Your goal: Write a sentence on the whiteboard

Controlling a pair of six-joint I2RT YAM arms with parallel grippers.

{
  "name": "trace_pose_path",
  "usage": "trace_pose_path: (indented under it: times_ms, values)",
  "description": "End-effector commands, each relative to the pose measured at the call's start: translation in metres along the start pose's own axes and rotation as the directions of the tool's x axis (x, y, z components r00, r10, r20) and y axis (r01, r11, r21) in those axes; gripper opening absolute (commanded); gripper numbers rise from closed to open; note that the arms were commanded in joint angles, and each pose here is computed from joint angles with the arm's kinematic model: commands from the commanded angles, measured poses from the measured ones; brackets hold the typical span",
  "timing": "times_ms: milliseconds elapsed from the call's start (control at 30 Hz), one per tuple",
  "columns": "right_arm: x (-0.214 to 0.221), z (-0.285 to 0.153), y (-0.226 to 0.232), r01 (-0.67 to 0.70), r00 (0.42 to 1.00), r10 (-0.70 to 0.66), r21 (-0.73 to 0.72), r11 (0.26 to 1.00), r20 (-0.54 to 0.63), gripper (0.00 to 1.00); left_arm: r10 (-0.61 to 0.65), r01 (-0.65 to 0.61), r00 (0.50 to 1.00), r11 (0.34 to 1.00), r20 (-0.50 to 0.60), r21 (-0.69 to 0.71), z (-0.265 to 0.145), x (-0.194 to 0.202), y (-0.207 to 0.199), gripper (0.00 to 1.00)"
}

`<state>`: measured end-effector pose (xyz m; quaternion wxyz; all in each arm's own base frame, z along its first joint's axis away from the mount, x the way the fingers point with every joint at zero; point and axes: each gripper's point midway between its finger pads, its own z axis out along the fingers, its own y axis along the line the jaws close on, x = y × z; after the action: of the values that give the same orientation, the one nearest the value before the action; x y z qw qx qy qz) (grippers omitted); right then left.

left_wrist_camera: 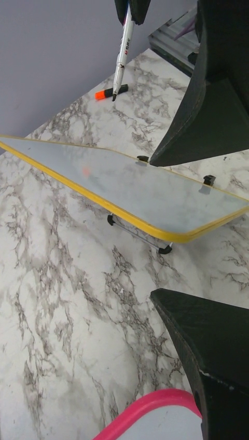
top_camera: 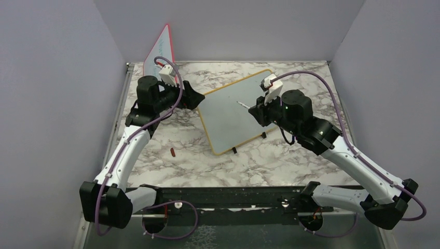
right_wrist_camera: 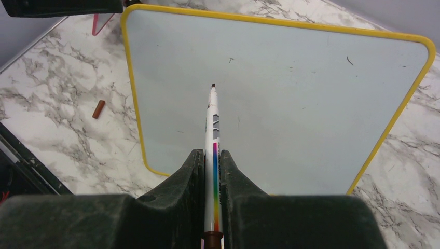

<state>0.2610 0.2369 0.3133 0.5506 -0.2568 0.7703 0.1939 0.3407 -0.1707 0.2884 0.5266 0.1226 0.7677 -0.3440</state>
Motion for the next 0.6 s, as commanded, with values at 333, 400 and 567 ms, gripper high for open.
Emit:
trace_pose_path:
  times_ms: [333,400,567]
  values:
    - [-0.002,0.003,0.021,0.031,1.0,-0.031,-0.052,0.998,-0.001,0.01,-0.019,0.044,0.995,0.966,-0.098,0.257,0.016,0.012,-0.019,0.61]
    - [-0.002,0.006,0.025,0.037,0.999,-0.037,-0.063,0.997,-0.002,0.01,-0.017,0.05,0.992,0.961,-0.122,0.273,0.02,0.016,-0.018,0.56]
    - [-0.001,0.011,0.033,0.06,0.998,-0.06,-0.08,0.995,0.0,0.01,-0.048,0.09,0.99,0.94,-0.135,0.328,0.026,0.019,-0.016,0.44]
